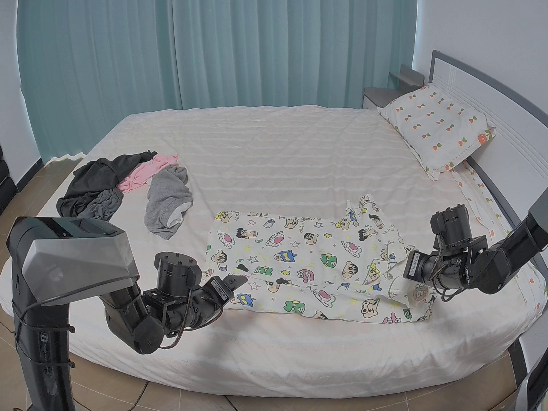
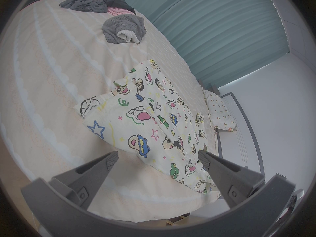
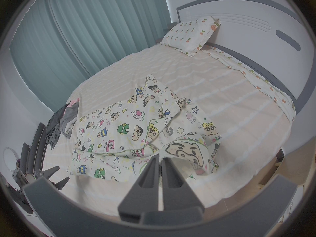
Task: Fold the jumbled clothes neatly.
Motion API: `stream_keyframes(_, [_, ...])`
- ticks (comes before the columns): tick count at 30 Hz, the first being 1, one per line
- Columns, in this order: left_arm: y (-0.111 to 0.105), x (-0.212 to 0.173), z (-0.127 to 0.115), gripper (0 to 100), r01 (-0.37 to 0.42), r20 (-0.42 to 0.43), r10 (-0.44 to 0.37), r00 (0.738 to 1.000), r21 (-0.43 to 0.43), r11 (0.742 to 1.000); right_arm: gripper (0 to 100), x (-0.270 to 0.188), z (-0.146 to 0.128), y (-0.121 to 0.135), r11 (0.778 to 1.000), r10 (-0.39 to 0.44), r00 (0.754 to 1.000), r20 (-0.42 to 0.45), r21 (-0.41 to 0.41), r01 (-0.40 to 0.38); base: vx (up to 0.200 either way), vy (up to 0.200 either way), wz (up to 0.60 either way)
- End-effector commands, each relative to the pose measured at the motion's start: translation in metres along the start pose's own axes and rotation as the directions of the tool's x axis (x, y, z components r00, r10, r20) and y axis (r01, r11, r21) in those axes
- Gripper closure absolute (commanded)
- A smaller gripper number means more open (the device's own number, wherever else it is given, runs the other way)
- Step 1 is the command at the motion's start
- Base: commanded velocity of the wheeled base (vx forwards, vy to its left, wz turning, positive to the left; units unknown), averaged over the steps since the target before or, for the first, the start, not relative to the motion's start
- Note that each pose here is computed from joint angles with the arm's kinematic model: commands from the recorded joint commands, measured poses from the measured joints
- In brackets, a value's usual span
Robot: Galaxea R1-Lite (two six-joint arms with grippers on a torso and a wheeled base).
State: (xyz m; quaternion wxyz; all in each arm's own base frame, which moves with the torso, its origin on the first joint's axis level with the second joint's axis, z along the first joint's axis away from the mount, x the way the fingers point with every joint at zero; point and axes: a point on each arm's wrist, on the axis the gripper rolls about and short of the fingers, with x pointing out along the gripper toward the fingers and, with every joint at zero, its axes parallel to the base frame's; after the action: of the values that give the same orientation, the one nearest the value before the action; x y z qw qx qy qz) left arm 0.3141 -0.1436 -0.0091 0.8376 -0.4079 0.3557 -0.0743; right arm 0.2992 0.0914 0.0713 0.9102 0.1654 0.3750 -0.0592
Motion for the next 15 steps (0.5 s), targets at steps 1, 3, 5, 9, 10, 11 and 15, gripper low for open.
stream_keyframes(1, [0.0,0.0,0.0,0,0.0,-0.001,0.0,1.0,0.0,1.0,100,-0.011,-0.009,0.001,1.0,0.016,1.0,-0.024,-0.019,-0.016,0.0,0.0,0.0])
stream_keyframes(3, [0.0,0.0,0.0,0,0.0,-0.001,0.0,1.0,0.0,1.0,100,-0.015,-0.015,0.001,0.999,0.012,0.999,-0.046,-0.031,-0.013,0.0,0.0,0.0])
stream_keyframes(5, [0.0,0.001,-0.001,0,-0.001,0.0,0.001,1.0,0.0,1.0,100,-0.021,-0.018,0.002,0.999,0.013,0.998,-0.061,-0.043,-0.015,0.0,0.0,0.0])
stream_keyframes(9, [0.0,0.001,-0.001,0,-0.003,-0.001,0.003,1.0,0.001,1.0,100,-0.028,-0.021,0.005,0.998,0.005,0.995,-0.096,-0.066,-0.011,0.0,0.0,0.0])
stream_keyframes(10, [0.0,0.001,-0.002,0,-0.003,0.0,0.003,1.0,0.002,1.0,100,-0.026,-0.023,0.004,0.998,-0.005,0.994,-0.108,-0.068,-0.003,0.0,0.0,0.0])
stream_keyframes(11, [0.0,0.001,-0.002,0,-0.003,0.0,0.003,1.0,0.002,1.0,100,-0.024,-0.025,0.004,0.998,-0.008,0.993,-0.115,-0.068,0.0,0.0,0.0,0.0])
stream_keyframes(15, [0.0,0.001,-0.002,0,-0.003,0.0,0.003,1.0,0.002,1.0,100,-0.009,-0.035,0.001,1.0,-0.022,0.984,-0.177,-0.017,0.019,0.0,0.0,0.0])
